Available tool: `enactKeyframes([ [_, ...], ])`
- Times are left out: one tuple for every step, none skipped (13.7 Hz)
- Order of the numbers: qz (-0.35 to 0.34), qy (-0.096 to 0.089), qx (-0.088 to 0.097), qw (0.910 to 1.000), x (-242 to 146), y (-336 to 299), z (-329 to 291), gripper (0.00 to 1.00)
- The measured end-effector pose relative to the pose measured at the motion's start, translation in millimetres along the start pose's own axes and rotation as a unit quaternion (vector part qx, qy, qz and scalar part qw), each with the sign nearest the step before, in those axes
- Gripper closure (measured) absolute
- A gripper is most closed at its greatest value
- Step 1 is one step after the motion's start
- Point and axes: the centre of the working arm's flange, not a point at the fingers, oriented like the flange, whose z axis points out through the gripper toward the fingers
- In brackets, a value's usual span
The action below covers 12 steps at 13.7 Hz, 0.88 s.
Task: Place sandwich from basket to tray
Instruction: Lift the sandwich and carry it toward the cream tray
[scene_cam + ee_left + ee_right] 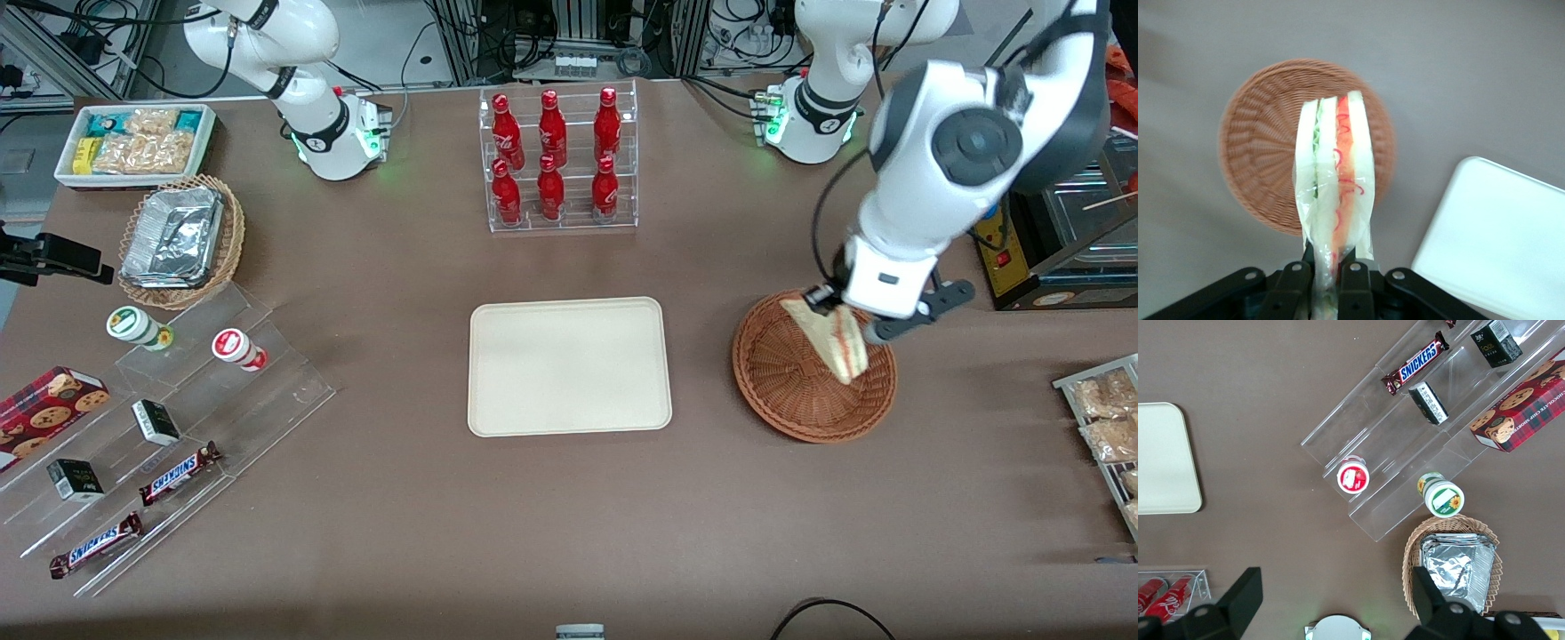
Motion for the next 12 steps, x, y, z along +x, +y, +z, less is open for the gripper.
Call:
enactKeyframes([
  [0.026,-0.002,-0.006,0.9996,-12,28,0,0.85],
  [0.051,-0.009,-0.01,0.9986,-25,54,7,0.85],
  [0.074,-0.019,-0.012,0.997,-38,79,17,0.85],
  [0.096,-0.03,-0.014,0.9949,-51,101,28,0.85],
  [0.116,-0.04,-0.017,0.9923,-64,124,41,0.85],
  [0.135,-0.048,-0.022,0.9895,-76,147,55,0.85],
  [0.15,-0.056,-0.027,0.9867,-86,168,70,0.85],
  [0.164,-0.061,-0.034,0.984,-95,189,86,0.85],
  [0.176,-0.063,-0.042,0.9814,-105,209,101,0.85],
  [0.188,-0.061,-0.048,0.979,-115,227,116,0.85],
  [0.197,-0.057,-0.051,0.9773,-126,242,131,0.85],
  [0.203,-0.053,-0.052,0.9763,-137,254,146,0.85],
])
